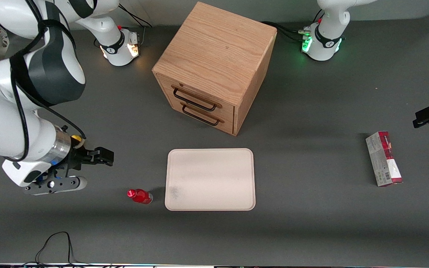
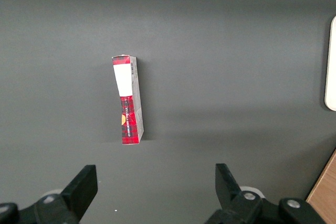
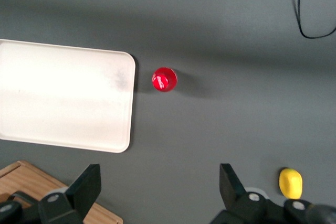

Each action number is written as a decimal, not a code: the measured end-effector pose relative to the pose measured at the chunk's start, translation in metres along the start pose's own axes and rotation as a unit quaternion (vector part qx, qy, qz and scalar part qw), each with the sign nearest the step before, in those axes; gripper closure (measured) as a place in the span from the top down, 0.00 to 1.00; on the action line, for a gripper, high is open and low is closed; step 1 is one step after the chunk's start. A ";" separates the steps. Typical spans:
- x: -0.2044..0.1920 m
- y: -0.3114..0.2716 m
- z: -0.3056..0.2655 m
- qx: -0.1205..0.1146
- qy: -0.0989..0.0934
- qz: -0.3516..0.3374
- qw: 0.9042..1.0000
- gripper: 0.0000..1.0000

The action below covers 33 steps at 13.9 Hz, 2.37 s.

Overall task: Place coke bottle on tray
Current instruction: 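Move the open right gripper down over the red Coca-Cola bottle, then lower the right gripper around the bottle's cap end and close it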

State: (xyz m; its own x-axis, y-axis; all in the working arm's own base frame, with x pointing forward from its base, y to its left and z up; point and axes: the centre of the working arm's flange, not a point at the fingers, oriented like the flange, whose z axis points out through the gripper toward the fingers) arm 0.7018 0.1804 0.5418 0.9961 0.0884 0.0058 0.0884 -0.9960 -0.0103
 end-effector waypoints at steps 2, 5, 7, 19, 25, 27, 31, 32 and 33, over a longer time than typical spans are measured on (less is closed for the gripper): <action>0.012 -0.002 0.023 0.002 0.006 0.000 1.000 1.00; 0.029 -0.006 0.059 0.004 0.014 -0.001 1.000 1.00; 0.038 -0.008 0.080 0.005 0.019 -0.001 1.000 1.00; 0.059 -0.009 0.201 -0.004 -0.011 -0.005 1.000 1.00; 0.061 -0.010 0.223 -0.005 -0.017 -0.007 1.000 1.00; 0.060 -0.010 0.230 -0.006 -0.022 -0.007 1.000 1.00; 0.060 -0.010 0.231 -0.006 -0.024 -0.008 1.000 1.00; 0.060 -0.010 0.231 -0.006 -0.024 -0.008 1.000 1.00; 0.060 -0.010 0.231 -0.007 -0.025 -0.008 1.000 1.00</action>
State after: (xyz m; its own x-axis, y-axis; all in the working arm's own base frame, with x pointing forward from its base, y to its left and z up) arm 0.7615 0.1980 0.3113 0.9934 0.1053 -0.0443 0.1055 -0.9944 0.0025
